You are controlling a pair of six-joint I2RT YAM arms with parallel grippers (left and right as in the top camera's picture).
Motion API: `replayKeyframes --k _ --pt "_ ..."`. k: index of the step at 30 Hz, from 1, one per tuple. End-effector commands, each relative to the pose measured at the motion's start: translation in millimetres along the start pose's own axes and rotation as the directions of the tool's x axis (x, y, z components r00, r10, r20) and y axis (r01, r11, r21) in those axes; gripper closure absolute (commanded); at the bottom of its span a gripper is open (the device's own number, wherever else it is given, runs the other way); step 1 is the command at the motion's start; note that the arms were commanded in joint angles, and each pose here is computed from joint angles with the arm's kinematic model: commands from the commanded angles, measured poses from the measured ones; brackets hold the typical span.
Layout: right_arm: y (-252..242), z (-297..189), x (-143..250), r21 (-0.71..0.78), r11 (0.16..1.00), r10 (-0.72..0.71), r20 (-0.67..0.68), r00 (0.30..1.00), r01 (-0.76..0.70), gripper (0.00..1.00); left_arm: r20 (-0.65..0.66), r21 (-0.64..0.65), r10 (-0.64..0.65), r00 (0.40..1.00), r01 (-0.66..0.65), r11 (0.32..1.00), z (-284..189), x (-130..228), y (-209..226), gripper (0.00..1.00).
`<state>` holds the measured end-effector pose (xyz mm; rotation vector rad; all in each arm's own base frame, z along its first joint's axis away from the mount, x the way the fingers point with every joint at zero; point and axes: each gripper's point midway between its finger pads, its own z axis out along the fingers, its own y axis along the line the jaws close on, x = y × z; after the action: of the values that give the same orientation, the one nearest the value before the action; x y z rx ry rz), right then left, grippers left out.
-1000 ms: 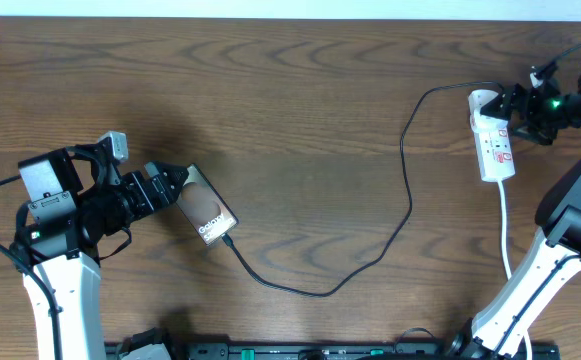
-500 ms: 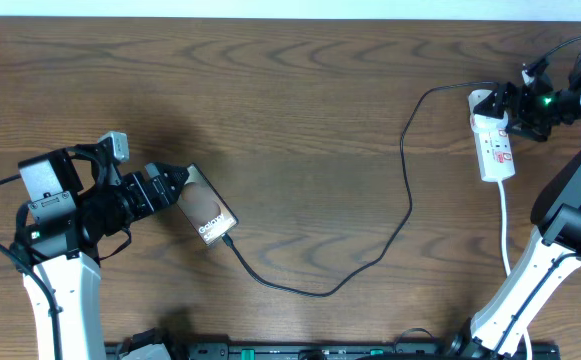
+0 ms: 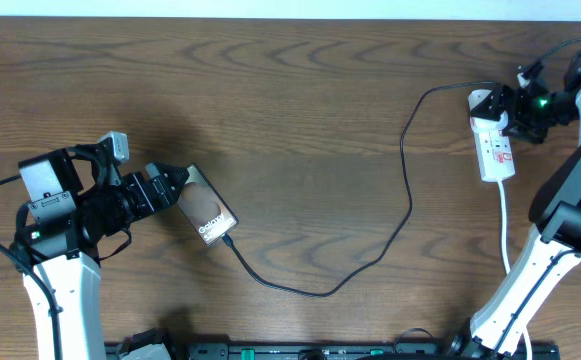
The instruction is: Plug charger to phone and switch on socket
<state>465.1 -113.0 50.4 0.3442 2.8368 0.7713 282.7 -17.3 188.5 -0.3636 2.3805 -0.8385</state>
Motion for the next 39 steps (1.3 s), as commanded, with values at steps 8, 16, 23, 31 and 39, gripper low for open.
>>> replayKeyframes --k 8,16,23,31,39 --pt "16 30 3 -0.036 0.999 -0.04 -0.051 0.998 0.038 0.01 0.014 -0.004 0.028 1.0 -0.028 1.0 -3 -5 -2 0.14" --pt "-1 -10 -8 0.062 0.998 0.025 -0.014 1.0 -0.024 0.01 0.014 -0.004 0.029 0.999 -0.029 1.0 -3 -5 -2 0.14" --pt "10 -86 -27 0.141 0.989 0.022 0.091 0.996 -0.035 0.01 0.015 -0.004 0.029 0.999 -0.028 1.0 -3 -5 -2 0.14" --pt "43 -121 -21 0.233 0.972 0.006 0.108 0.994 -0.032 0.01 0.015 -0.004 0.028 0.999 -0.028 1.0 -3 -5 -2 0.14" --pt "86 -162 -18 0.37 0.929 -0.06 0.206 0.977 -0.021 0.01 0.015 -0.004 0.029 0.999 -0.028 1.0 -3 -5 -2 0.14"
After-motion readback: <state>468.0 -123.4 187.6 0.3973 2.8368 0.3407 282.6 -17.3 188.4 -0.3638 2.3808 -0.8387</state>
